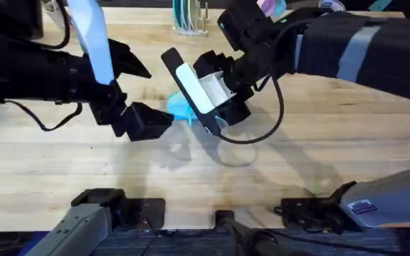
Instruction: Unzip the bag, pick up the pens from the table one at a time and place them inside, then zip the bag closed.
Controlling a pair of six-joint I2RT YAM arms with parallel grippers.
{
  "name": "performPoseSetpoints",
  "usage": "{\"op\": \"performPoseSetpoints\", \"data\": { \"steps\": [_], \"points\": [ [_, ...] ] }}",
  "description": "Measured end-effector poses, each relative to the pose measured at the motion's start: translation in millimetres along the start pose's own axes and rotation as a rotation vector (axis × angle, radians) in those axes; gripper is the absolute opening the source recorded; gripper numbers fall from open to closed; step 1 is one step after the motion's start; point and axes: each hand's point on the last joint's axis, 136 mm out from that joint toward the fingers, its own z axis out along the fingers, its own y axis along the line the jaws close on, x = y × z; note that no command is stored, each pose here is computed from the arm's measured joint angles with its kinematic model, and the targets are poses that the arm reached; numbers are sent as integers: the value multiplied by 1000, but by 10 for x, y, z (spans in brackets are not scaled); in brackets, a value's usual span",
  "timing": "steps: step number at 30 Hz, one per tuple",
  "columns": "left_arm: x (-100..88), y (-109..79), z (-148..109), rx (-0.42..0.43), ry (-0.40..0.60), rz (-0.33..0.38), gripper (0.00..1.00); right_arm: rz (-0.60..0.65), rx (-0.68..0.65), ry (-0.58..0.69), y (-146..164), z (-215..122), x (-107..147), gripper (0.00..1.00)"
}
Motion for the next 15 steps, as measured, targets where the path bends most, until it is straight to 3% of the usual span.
{"op": "performPoseSetpoints", "data": {
  "steps": [6, 15],
  "points": [
    [0, 0, 0, 0, 0, 0, 993, 56, 9, 2, -10, -46, -7, 996],
    [-26, 42, -1, -17, -9, 14, 993, 362, 163, -47, -199, -645, -132, 997]
  ]
}}
